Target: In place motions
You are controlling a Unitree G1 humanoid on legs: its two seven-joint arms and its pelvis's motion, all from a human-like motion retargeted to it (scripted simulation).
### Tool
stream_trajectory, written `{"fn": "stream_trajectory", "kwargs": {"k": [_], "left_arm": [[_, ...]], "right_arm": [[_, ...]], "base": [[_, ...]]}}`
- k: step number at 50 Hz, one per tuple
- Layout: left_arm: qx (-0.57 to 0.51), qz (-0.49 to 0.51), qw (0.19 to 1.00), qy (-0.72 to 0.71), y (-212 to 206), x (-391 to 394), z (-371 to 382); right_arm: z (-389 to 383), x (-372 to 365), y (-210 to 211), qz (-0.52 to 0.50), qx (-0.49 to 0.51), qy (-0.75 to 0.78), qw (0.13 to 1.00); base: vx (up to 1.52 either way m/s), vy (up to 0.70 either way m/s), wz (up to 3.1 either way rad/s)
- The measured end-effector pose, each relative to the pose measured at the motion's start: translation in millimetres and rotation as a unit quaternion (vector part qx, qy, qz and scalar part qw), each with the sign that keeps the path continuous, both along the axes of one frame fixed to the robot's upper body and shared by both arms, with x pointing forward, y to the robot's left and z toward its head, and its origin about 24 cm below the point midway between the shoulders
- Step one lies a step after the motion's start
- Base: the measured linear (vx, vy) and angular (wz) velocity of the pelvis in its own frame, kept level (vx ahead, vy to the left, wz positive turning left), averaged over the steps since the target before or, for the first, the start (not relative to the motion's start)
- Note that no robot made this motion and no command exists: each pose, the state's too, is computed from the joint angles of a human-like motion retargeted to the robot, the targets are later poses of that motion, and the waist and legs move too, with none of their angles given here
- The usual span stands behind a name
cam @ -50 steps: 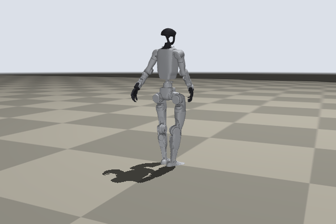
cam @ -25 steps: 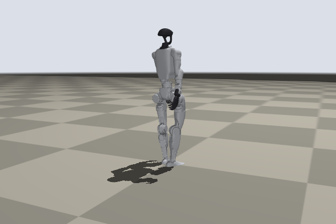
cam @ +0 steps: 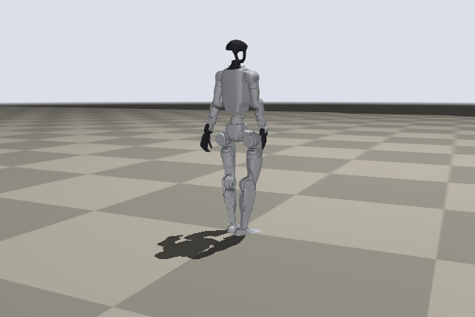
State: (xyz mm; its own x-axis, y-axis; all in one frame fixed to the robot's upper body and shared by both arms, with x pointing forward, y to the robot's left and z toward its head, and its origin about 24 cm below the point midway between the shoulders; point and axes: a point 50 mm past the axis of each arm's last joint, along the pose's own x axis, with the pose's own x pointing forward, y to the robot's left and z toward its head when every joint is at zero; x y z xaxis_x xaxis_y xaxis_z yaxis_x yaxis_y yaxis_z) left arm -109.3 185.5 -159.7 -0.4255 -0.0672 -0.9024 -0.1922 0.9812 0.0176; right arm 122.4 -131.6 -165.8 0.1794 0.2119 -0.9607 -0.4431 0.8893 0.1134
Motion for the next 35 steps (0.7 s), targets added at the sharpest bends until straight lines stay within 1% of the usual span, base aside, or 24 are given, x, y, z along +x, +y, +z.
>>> {"fn": "stream_trajectory", "kwargs": {"k": [3,7,11,15,19,23,25,30,35], "left_arm": [[-0.002,0.032,0.998,0.047,7,-44,16],[0.005,0.081,0.993,0.086,8,-81,33],[0.018,0.126,0.986,0.104,5,-92,40],[0.022,0.132,0.986,0.095,2,-78,32],[0.013,0.083,0.995,0.055,3,-36,14],[0.028,-0.03,0.998,-0.041,11,41,-8],[0.031,-0.071,0.991,-0.105,13,86,-14],[-0.01,-0.091,0.959,-0.268,-4,198,-12],[-0.031,-0.091,0.916,-0.39,-21,276,9]], "right_arm": [[15,39,19,0.002,0.038,-0.079,0.996],[29,67,28,0.013,0.056,-0.137,0.989],[30,69,23,0.038,0.039,-0.146,0.988],[17,45,9,0.054,0.003,-0.11,0.992],[-2,-7,-15,0.058,-0.044,-0.026,0.997],[-13,-75,-46,0.051,-0.09,0.084,0.991],[-13,-111,-62,0.045,-0.116,0.142,0.982],[3,-195,-98,-0.016,-0.176,0.272,0.946],[24,-248,-119,-0.11,-0.207,0.355,0.905]], "base": [[0.0,0.0,0.0],[0.0,0.01,0.19],[0.0,0.0,0.05],[0.0,0.0,0.0],[0.0,0.0,0.0],[0.0,-0.03,0.01],[0.0,-0.03,-0.01],[0.0,0.0,0.0],[-0.01,-0.02,-0.17]]}}
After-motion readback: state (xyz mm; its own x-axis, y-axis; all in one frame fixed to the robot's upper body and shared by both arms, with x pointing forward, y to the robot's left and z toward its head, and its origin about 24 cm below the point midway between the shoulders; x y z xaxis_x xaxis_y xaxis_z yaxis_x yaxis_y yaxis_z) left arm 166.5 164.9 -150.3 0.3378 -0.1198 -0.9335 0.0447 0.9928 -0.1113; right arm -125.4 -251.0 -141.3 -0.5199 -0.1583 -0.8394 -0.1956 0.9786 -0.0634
